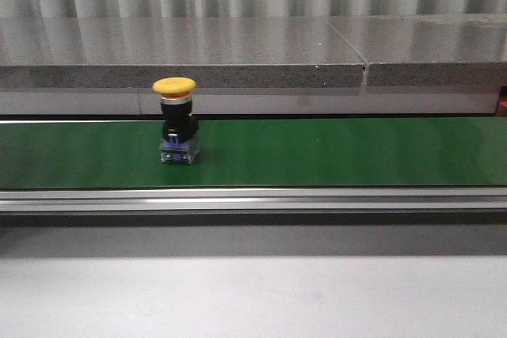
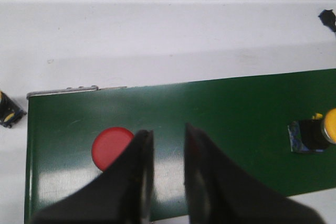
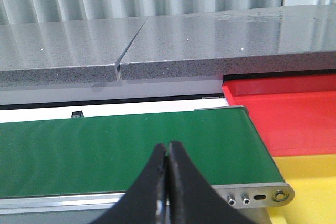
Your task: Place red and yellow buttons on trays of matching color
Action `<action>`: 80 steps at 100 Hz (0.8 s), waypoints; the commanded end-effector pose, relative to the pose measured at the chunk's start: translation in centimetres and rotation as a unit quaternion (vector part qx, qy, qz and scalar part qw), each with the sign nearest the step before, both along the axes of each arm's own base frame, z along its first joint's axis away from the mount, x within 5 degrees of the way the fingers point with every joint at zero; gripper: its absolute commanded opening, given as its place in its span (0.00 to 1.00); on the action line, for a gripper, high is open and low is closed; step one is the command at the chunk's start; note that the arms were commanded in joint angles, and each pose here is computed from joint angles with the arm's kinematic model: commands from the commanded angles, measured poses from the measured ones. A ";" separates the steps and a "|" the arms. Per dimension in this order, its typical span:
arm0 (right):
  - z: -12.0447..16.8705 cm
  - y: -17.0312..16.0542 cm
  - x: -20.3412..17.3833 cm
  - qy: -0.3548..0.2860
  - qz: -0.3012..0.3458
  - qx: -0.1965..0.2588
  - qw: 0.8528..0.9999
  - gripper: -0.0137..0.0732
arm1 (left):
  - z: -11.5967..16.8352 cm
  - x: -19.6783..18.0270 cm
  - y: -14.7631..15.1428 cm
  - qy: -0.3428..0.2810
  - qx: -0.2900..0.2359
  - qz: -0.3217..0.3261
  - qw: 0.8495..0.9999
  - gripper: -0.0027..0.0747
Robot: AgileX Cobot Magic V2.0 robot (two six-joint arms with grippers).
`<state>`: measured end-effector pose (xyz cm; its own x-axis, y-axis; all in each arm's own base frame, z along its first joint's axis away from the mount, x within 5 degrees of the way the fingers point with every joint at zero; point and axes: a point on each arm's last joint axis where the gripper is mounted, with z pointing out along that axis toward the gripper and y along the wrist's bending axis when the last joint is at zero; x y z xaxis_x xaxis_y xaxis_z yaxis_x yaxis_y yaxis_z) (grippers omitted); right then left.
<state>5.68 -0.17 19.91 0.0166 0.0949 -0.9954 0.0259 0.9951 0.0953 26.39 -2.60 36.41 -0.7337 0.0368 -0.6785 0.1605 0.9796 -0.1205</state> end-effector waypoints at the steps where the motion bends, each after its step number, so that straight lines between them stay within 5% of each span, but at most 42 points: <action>1: 1.5 0.1 -0.3 -0.057 0.002 -0.006 0.998 0.08 | 2.1 -1.5 -0.8 -0.071 -0.004 -0.016 0.997 0.01; 39: 1.5 0.1 -0.3 -0.057 0.002 -0.006 0.998 0.08 | 0.0 -8.5 -2.2 -0.130 0.008 -0.081 0.988 0.01; 80: 1.5 0.1 -0.3 -0.061 0.002 -0.006 0.998 0.08 | -1.4 -17.7 -0.6 -0.208 -0.001 -0.085 0.974 0.01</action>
<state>5.68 -0.17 19.91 0.0166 0.0950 -0.9953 0.0259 0.9951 0.0955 10.08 -3.33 33.99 -0.4662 0.1662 -0.8689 0.3521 0.9359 -0.0099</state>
